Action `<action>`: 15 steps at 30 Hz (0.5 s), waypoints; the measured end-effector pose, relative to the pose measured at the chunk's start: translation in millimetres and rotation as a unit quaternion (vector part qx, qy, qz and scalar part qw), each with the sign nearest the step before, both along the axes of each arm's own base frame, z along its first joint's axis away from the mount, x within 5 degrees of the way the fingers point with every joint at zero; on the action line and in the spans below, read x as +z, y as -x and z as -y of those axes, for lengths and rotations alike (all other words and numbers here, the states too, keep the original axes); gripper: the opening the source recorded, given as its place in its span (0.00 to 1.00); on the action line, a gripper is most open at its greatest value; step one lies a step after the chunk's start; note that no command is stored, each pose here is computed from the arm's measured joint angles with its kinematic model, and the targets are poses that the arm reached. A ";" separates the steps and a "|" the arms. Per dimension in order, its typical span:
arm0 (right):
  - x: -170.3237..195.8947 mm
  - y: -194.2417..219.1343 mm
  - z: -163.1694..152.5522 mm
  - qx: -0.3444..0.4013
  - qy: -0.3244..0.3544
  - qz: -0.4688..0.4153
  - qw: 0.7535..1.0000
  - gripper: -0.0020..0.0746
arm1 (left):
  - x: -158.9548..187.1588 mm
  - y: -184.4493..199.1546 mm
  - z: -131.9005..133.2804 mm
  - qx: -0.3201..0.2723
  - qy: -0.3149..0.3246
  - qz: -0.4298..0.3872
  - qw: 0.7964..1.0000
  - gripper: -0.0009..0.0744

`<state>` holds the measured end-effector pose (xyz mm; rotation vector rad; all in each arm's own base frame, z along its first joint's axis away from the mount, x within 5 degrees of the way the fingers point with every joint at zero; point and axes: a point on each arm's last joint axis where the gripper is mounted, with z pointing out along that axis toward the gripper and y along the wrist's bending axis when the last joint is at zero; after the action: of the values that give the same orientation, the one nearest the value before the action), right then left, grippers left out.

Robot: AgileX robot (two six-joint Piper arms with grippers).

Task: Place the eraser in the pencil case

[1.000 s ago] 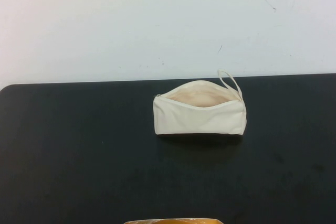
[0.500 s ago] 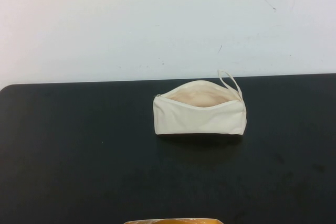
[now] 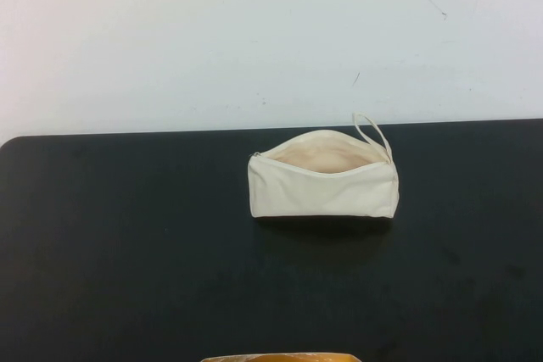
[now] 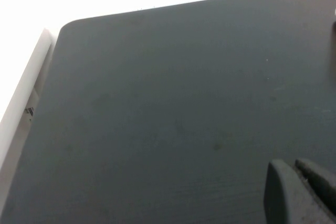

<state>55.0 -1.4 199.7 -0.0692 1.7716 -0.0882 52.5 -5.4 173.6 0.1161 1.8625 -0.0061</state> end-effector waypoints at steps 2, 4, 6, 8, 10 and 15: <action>-15.2 0.5 -1.9 0.012 -0.026 -0.007 1.000 0.02 | 0.0 0.0 0.0 0.000 0.000 0.000 1.000 0.01; -23.6 1.1 -2.1 0.011 -0.038 -0.027 0.999 0.02 | 0.0 0.0 0.0 0.000 0.000 0.000 1.000 0.01; -28.4 2.1 -2.0 0.008 -0.044 -0.049 0.998 0.02 | 0.0 0.0 0.0 0.000 0.000 0.000 1.000 0.01; -31.1 3.0 -1.9 0.006 -0.046 -0.065 0.997 0.02 | 0.0 0.0 0.0 0.000 0.000 0.000 1.000 0.01; -31.6 3.1 -1.9 0.006 -0.048 -0.068 0.997 0.02 | 0.0 0.0 0.0 0.000 0.000 0.000 1.000 0.01; -31.8 3.2 -1.9 0.005 -0.050 -0.069 0.996 0.02 | 0.0 0.0 0.0 0.000 0.000 0.000 1.000 0.01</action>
<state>51.7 0.5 167.9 -0.0119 1.9099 0.0126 52.5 -5.4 173.6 0.1161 1.8625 -0.0061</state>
